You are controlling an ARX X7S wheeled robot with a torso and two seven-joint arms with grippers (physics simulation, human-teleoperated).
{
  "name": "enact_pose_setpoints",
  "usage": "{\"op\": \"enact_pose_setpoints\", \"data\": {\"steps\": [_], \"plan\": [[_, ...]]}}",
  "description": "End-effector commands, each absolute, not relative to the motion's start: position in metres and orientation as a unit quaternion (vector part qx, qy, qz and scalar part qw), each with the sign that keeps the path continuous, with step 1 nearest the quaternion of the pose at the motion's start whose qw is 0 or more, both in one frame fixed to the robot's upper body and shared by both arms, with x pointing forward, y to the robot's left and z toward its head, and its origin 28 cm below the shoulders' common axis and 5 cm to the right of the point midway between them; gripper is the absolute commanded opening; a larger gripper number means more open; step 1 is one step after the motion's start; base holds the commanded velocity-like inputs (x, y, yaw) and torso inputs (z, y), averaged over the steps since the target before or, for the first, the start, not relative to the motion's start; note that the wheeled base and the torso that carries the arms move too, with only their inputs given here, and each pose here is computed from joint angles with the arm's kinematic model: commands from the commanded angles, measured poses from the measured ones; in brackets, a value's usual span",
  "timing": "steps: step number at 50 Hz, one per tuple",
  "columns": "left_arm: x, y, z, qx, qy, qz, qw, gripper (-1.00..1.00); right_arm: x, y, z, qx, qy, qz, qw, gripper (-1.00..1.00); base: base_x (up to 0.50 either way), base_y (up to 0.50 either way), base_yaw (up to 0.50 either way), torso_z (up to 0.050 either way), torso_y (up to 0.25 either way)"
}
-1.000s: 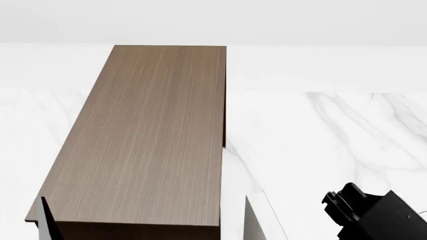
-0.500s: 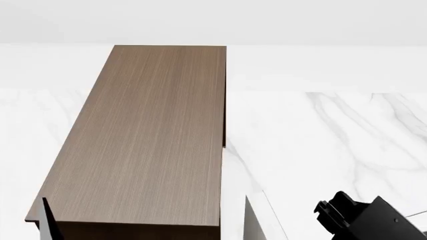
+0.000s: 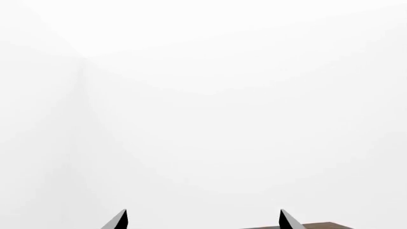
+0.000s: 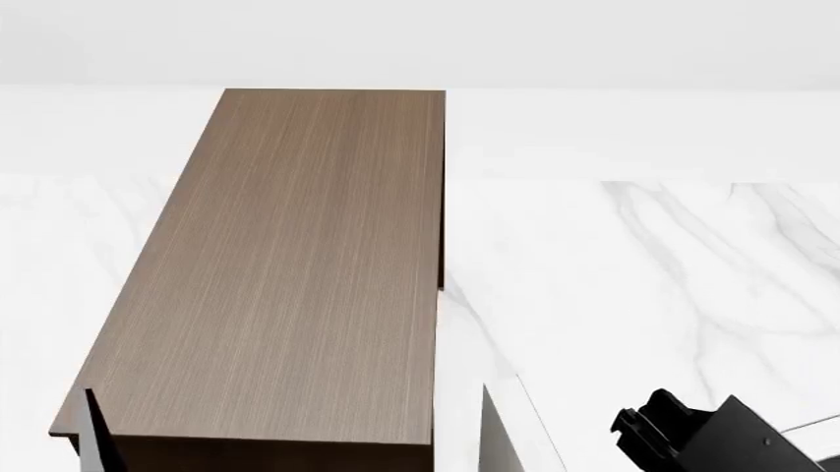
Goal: Pick up the book in the middle and place it on the cabinet shelf.
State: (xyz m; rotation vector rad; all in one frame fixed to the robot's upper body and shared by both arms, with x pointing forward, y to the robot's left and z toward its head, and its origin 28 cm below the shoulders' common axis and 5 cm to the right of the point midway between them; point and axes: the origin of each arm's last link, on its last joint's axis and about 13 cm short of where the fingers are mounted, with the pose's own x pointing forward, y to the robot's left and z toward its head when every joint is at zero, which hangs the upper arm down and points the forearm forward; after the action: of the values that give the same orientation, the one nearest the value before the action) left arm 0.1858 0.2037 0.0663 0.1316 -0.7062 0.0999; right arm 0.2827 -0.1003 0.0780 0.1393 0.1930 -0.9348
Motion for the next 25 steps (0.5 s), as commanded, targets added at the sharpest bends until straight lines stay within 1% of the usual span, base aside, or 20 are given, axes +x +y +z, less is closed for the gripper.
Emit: {"op": "enact_pose_setpoints", "data": {"steps": [1,25], "plan": [[0.1869,0.2041,0.0683,0.069,-0.351,0.050,0.932,1.00,0.2829,-0.0993,0.0738,0.067,0.094,-0.447,0.887,1.00,0.00,0.00,0.00,0.000,0.000],[0.1880,0.2048,0.0679,0.069,-0.349,0.052,0.933,1.00,0.2873,-0.0991,0.0653,0.060,0.109,-0.445,0.887,1.00,0.00,0.00,0.00,0.000,0.000]]}}
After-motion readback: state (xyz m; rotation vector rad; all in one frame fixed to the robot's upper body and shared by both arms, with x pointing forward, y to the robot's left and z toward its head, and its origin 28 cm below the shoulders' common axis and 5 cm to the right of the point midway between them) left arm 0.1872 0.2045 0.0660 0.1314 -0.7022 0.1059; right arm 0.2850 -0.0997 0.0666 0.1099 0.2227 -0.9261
